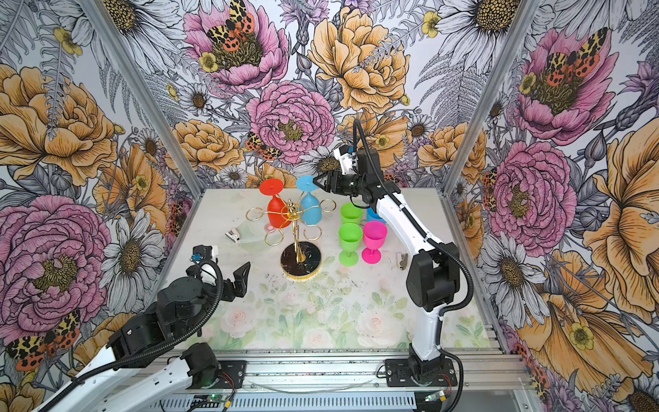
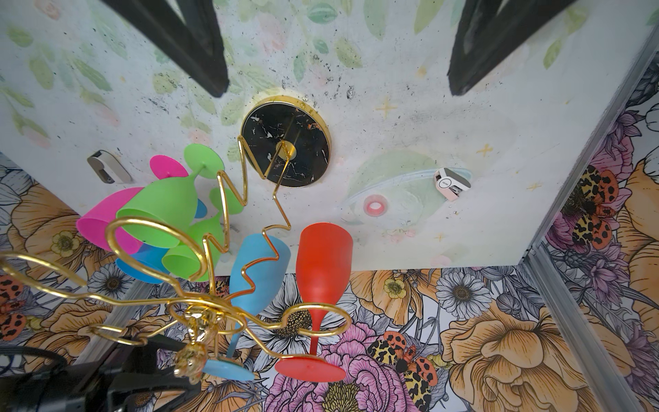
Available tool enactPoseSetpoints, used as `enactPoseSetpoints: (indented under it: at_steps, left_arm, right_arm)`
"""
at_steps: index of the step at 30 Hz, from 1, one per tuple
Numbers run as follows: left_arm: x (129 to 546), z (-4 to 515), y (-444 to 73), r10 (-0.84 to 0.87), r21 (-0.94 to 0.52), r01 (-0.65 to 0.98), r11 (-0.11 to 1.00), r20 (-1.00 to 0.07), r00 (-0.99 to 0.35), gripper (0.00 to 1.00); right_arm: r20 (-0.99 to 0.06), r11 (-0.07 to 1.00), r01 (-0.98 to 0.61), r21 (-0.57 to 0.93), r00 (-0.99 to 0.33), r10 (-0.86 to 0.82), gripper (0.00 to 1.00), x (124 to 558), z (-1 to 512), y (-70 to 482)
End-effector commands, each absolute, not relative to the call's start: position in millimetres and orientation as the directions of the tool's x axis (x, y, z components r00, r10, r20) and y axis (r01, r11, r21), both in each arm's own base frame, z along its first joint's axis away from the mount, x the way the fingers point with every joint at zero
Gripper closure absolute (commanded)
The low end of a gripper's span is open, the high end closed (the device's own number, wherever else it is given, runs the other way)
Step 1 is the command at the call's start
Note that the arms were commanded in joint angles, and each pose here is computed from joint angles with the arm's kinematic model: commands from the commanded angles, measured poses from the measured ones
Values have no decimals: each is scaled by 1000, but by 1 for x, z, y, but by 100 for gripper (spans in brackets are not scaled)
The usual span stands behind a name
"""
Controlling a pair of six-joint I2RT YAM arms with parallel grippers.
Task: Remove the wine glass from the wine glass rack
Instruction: 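Raise the right gripper and reach it toward the blue glass on the rack, then close the right gripper on the blue glass foot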
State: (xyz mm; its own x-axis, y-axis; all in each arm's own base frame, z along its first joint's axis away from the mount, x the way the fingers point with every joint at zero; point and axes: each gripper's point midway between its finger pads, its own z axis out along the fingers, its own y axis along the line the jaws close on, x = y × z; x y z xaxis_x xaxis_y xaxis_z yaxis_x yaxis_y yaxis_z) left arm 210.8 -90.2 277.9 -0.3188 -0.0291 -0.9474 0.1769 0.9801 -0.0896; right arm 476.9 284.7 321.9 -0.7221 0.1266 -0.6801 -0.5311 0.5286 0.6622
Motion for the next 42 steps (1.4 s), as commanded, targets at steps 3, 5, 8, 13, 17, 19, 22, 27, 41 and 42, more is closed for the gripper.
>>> enactPoseSetpoints:
  at_steps: [3,5,8,13,17,19,22,27,41,42]
  left_arm:
    - [211,279,-92,-33,-98,189,977,-948,-317,3]
    - [211,279,-92,-34,-98,188,977,-947,-318,3]
    - [212,278,-93,-35,-98,188,977,-948,-317,3]
    - [213,277,-94,-28,-93,189,978,-946,-322,3]
    - [212,277,-93,-31,-96,188,977,-947,-321,3]
    - [213,277,-93,-28,-93,188,978,-946,-322,3]
    - [213,277,-94,-28,-93,189,978,-946,-321,3]
    - [213,277,-93,-31,-95,186,978,-946,-322,3]
    - [213,276,-94,-28,-93,187,978,-946,-323,3]
    - [213,276,-94,-28,-93,188,978,-946,-323,3]
  right_arm:
    - [-679,490,-551,676,-724,123,49,477,329,296]
    - [-672,481,-550,683,-730,120,52,476,327,299]
    - [-669,473,-552,686,-734,114,56,475,327,302]
    - [-666,470,-551,689,-738,110,64,474,325,303]
    - [-669,471,-552,688,-735,115,72,473,328,302]
    - [-674,474,-555,683,-729,117,75,473,330,301]
    - [-682,476,-561,677,-721,122,79,472,336,300]
    - [-690,473,-569,673,-713,123,84,469,342,299]
    - [-700,442,-594,672,-704,118,94,456,358,300]
    - [-702,437,-598,671,-703,116,95,454,360,300]
